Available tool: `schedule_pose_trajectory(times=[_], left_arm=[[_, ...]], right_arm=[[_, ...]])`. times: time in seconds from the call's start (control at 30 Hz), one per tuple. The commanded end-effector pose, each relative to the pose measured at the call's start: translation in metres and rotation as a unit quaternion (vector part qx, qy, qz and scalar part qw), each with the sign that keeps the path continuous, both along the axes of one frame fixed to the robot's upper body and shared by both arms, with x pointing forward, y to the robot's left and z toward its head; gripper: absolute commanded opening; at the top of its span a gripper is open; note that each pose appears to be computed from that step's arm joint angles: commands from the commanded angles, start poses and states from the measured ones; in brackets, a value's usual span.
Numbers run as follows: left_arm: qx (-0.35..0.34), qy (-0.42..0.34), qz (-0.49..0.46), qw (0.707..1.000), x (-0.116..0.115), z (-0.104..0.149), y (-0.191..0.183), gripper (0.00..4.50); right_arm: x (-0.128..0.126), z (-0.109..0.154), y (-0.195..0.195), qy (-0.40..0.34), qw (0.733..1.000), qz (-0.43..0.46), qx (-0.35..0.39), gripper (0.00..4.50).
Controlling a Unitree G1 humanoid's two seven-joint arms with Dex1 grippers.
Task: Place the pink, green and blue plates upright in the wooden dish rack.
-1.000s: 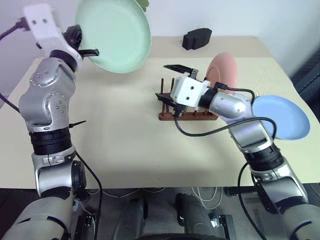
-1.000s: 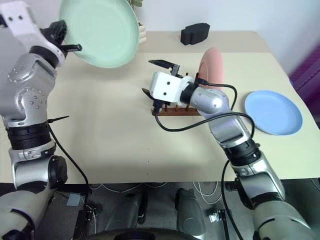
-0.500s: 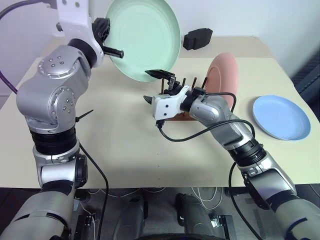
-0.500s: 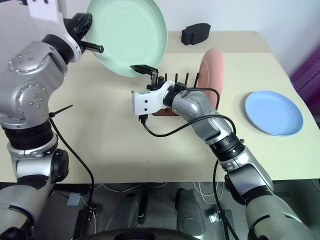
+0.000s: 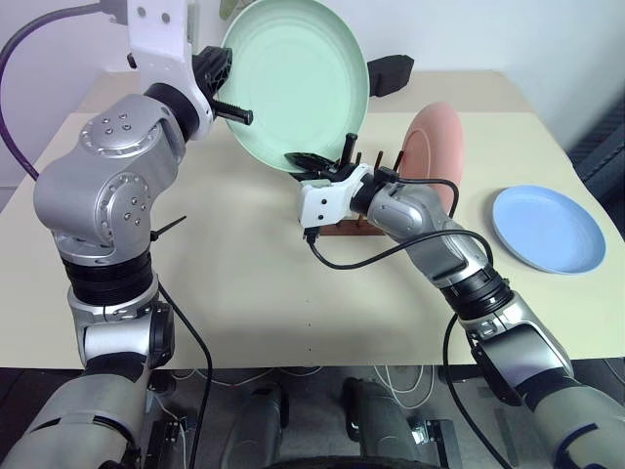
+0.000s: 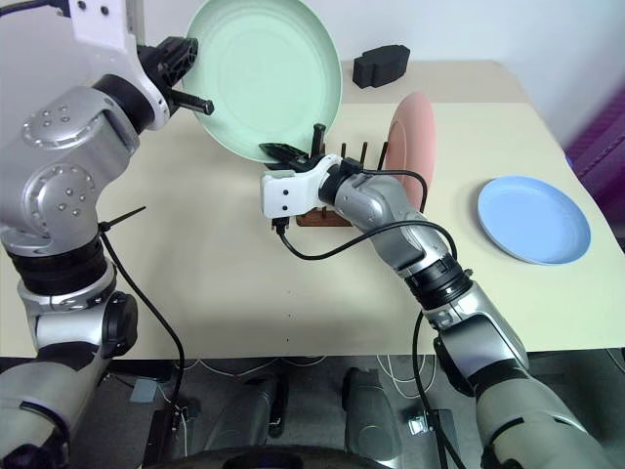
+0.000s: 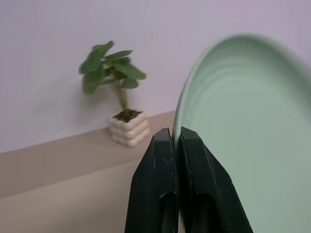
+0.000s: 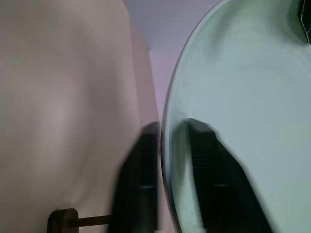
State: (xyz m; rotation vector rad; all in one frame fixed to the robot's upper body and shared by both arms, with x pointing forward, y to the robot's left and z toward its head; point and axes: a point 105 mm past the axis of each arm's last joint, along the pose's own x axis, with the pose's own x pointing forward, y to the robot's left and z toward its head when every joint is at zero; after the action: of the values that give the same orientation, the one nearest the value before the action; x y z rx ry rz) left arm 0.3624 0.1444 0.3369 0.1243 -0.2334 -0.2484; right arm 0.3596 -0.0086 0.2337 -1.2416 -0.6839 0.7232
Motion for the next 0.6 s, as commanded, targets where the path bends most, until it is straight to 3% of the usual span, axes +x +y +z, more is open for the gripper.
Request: schedule_pose_trajectory(times=[0.03,0.23,0.37,0.53,0.6], left_arm=[[-0.025,-0.052,-0.020,0.998,-0.013,0.022,-0.002,0.00],[-0.073,-0.053,-0.038,0.995,-0.014,0.018,0.002,0.00],[-0.182,-0.121,-0.092,0.971,-0.032,0.043,0.012,1.95],[-0.199,-0.160,-0.056,0.965,-0.038,0.052,0.045,4.36],[-0.191,-0.174,-0.029,0.966,-0.039,0.054,0.060,4.45]], right_arm=[[-0.005,0.015,0.003,-0.024,1.000,0.008,0.012,0.02],[-0.006,0.018,0.001,-0.042,0.999,0.002,0.010,0.02],[-0.006,0.020,-0.003,-0.055,0.998,-0.005,0.006,0.00],[-0.006,0.022,-0.008,-0.063,0.998,-0.008,0.003,0.00],[-0.007,0.026,-0.010,-0.066,0.998,-0.003,0.009,0.00]])
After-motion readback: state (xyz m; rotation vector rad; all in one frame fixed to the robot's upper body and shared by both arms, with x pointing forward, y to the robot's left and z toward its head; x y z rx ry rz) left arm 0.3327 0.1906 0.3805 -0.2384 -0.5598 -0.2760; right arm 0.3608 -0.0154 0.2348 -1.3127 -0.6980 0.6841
